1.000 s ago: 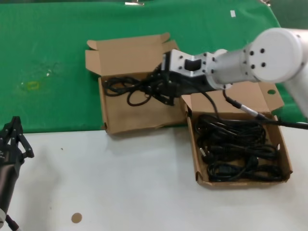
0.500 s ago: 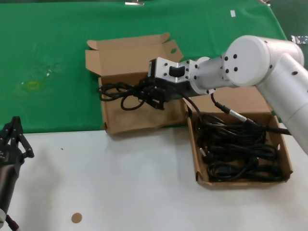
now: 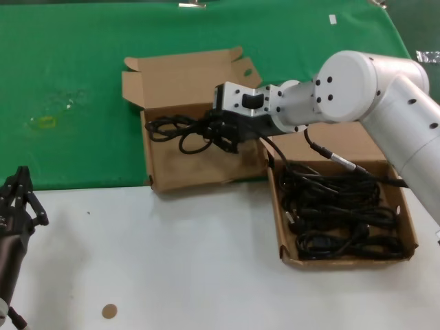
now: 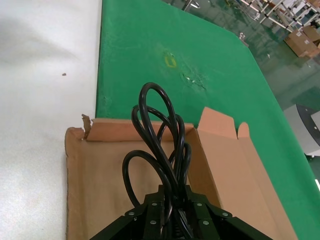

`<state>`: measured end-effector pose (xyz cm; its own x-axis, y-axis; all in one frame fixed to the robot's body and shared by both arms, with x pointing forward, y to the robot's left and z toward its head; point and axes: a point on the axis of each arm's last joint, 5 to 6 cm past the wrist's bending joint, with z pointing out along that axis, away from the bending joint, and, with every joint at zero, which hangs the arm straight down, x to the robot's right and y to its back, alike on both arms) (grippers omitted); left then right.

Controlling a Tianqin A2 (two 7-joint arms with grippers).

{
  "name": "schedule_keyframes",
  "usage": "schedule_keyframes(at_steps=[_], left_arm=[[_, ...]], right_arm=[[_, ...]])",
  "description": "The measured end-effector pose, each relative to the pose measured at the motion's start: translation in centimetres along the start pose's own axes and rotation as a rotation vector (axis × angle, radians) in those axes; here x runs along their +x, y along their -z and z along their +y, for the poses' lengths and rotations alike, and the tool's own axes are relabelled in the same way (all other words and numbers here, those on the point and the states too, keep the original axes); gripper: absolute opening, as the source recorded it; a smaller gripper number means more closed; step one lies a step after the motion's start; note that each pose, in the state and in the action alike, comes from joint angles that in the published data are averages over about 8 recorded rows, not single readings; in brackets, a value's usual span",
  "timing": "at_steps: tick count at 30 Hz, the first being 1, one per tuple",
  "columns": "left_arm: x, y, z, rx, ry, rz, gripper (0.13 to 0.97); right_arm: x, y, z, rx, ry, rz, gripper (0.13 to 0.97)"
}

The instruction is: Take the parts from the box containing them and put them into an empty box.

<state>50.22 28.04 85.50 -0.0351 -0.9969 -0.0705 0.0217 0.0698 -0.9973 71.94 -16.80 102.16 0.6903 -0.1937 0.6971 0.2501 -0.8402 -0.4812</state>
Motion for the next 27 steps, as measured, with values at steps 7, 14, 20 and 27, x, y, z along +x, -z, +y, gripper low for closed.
schedule_keyframes(at_steps=[7, 14, 20, 27], left_arm=[[0.00, 0.00, 0.00, 0.000, 0.001, 0.000, 0.152], [0.00, 0.00, 0.00, 0.000, 0.000, 0.000, 0.152], [0.00, 0.00, 0.00, 0.000, 0.000, 0.000, 0.152], [0.00, 0.00, 0.00, 0.000, 0.000, 0.000, 0.154]], right_arm=[[0.26, -0.11, 0.28, -0.015, 0.008, 0.011, 0.229], [0.36, -0.12, 0.53, -0.024, 0.014, 0.017, 0.267], [0.36, 0.15, 0.54, -0.020, 0.013, 0.022, 0.350], [0.44, 0.74, 0.41, -0.008, 0.005, 0.034, 0.477]])
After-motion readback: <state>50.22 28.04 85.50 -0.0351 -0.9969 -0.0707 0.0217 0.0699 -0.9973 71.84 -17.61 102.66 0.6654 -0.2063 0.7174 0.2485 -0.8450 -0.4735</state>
